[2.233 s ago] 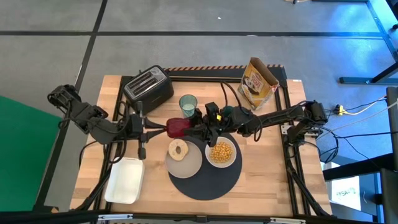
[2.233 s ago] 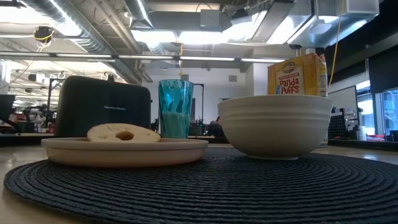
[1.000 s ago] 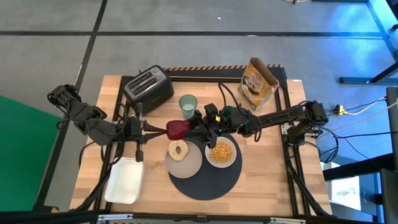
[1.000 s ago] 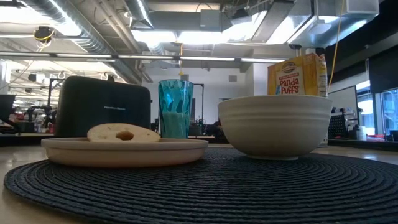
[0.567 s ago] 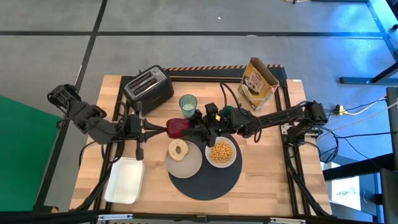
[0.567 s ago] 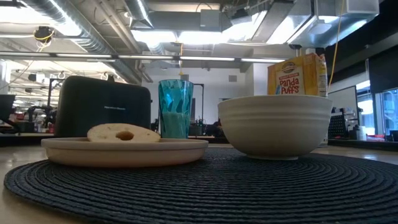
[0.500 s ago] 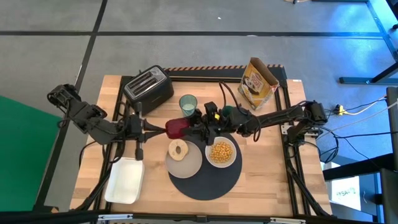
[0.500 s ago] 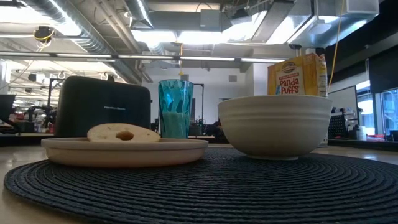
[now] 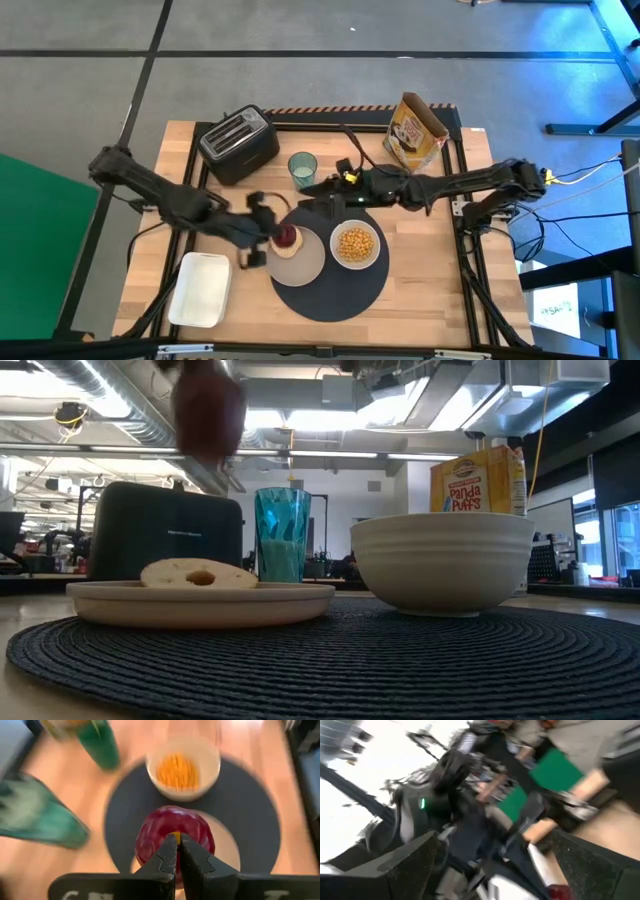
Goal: Arrange a breakfast setting
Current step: Put the red apple from the white bin on the white plate at the bottom of the sliced bagel
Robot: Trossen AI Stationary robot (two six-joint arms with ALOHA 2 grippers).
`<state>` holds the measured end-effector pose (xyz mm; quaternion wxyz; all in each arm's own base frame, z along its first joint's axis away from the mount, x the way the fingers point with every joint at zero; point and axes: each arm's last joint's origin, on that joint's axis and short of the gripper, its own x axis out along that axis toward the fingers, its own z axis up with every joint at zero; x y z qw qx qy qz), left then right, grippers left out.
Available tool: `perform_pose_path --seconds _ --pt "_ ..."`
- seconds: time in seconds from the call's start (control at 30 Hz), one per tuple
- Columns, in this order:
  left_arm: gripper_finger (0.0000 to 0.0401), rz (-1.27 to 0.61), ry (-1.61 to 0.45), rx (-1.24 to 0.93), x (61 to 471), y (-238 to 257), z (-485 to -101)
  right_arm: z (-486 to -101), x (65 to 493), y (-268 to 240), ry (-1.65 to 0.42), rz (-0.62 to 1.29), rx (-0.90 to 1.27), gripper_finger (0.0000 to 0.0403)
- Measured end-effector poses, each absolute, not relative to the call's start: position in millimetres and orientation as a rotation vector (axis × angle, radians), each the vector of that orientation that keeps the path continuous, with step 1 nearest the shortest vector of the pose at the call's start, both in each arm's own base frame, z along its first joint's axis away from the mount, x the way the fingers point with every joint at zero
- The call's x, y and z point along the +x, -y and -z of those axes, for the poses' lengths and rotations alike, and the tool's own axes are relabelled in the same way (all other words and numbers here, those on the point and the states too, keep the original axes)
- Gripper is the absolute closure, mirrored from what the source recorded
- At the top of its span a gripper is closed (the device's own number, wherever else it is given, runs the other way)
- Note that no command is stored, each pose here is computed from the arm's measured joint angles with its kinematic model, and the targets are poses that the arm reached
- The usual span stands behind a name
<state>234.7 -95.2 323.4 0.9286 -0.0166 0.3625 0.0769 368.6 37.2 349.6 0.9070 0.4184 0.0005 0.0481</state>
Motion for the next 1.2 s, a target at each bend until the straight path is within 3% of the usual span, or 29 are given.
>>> perform_pose_path --seconds 0.27,0.5,0.83,1.2 --pt "0.0401 -0.03 -0.895 -0.064 284 109 -251 -364 331 -47 -0.123 0.079 0.823 0.006" --pt "0.0401 0.063 -1.046 -0.049 292 121 -220 -364 317 -59 -0.156 0.198 0.783 0.0081" --pt "0.0396 0.016 -1.045 0.005 277 140 -213 -359 314 -63 -0.183 0.245 0.769 0.0095" --pt "0.0322 0.003 -1.046 -0.034 276 143 -212 -360 314 -63 -0.179 0.245 0.793 0.0095"
